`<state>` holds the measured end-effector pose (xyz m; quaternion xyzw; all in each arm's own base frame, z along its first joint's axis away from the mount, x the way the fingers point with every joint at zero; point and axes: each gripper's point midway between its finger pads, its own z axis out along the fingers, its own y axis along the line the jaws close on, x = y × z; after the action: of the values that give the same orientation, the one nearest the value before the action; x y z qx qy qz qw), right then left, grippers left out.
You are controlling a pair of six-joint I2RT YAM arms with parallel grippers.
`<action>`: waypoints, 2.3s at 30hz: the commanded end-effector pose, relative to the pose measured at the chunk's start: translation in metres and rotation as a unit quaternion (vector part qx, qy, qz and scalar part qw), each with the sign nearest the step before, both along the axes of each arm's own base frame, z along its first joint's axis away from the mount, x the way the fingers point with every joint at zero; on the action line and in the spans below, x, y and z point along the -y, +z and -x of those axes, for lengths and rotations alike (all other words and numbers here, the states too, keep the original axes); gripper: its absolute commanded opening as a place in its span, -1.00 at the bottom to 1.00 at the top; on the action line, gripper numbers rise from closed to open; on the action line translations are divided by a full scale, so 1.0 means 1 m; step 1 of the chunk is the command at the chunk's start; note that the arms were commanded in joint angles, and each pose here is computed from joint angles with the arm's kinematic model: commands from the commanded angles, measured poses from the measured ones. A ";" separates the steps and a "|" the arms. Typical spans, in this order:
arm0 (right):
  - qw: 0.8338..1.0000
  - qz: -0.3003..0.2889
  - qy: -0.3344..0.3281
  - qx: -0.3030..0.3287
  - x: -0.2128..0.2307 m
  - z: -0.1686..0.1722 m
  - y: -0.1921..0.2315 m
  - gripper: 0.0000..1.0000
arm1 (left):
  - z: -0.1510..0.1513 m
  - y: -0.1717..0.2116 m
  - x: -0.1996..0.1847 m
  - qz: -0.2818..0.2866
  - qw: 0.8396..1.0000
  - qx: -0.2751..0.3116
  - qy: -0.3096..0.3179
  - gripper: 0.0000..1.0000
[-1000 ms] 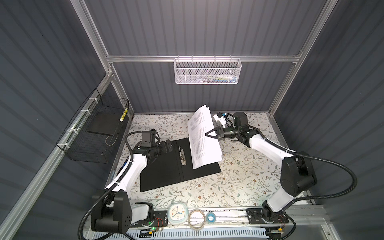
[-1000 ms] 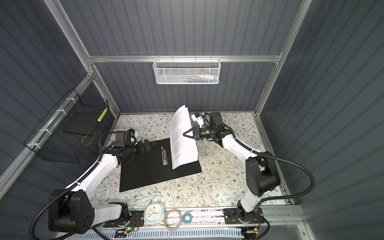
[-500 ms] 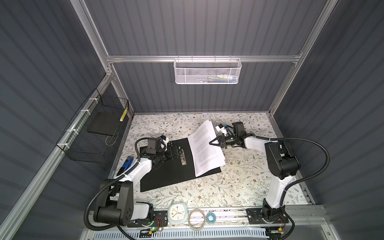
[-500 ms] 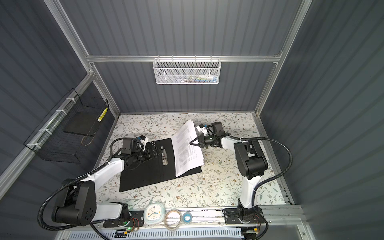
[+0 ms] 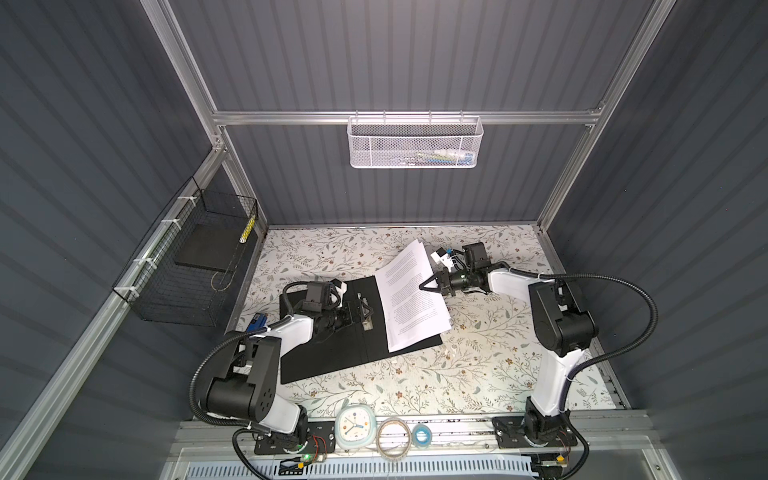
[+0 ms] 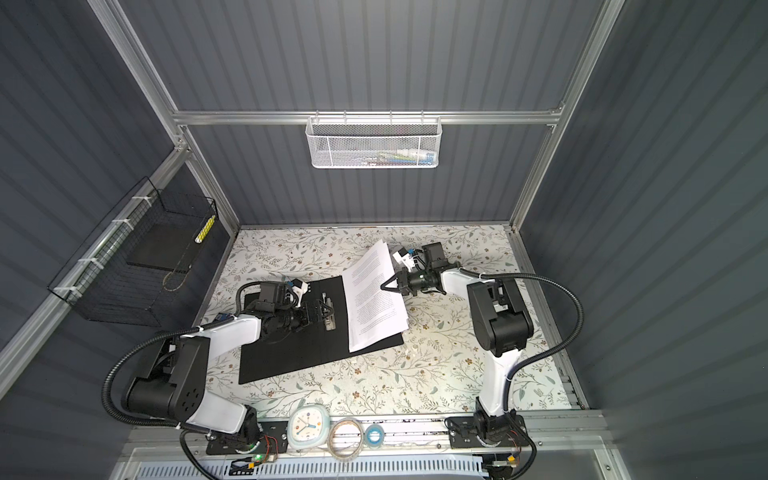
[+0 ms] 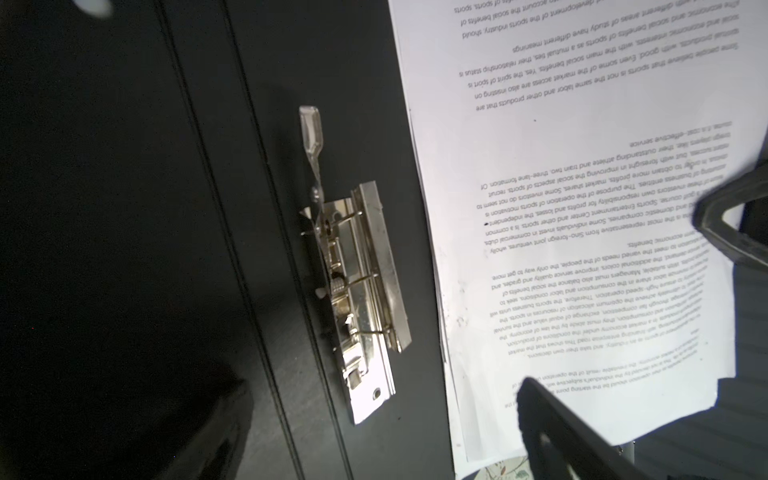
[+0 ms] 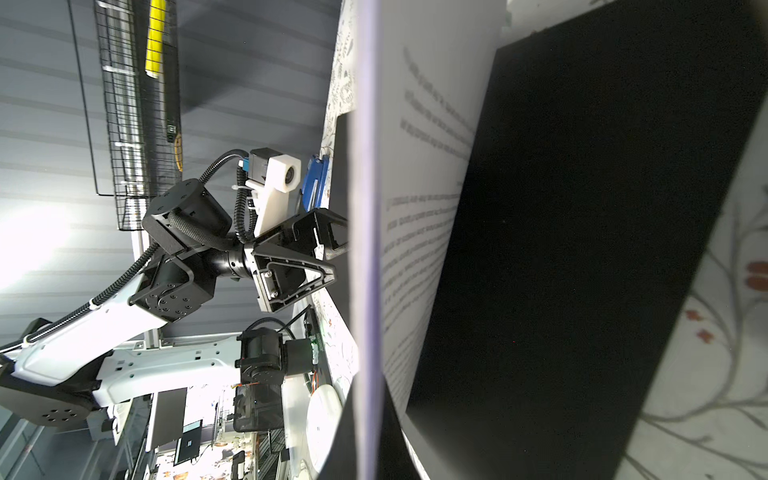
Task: Put the files into the folder
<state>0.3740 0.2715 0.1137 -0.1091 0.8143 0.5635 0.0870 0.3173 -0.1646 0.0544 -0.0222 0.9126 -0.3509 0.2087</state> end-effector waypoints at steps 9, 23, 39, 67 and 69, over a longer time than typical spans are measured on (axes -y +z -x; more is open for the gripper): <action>0.999 0.026 0.004 -0.021 -0.006 0.002 -0.018 -1.00 | 0.007 -0.003 0.012 0.025 0.999 -0.008 -0.019 0.99; 0.999 0.044 -0.013 -0.021 -0.011 -0.008 -0.028 -1.00 | 0.013 -0.008 0.019 0.019 0.999 -0.013 -0.048 0.99; 0.998 0.055 0.000 -0.018 -0.021 -0.010 -0.033 -1.00 | 0.012 0.002 0.024 0.026 0.997 0.001 -0.068 0.99; 0.996 0.081 -0.004 -0.028 -0.031 -0.007 -0.055 -1.00 | 0.015 0.001 0.036 0.053 0.994 0.000 -0.095 0.99; 0.996 0.081 -0.005 -0.027 -0.031 -0.008 -0.055 -1.00 | 0.015 0.001 0.038 0.056 0.994 0.003 -0.095 0.99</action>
<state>0.3804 0.2993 0.0601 -0.0960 0.8590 0.4995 0.0581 0.3059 -0.1966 0.0577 0.0459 0.8920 -0.4098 0.1855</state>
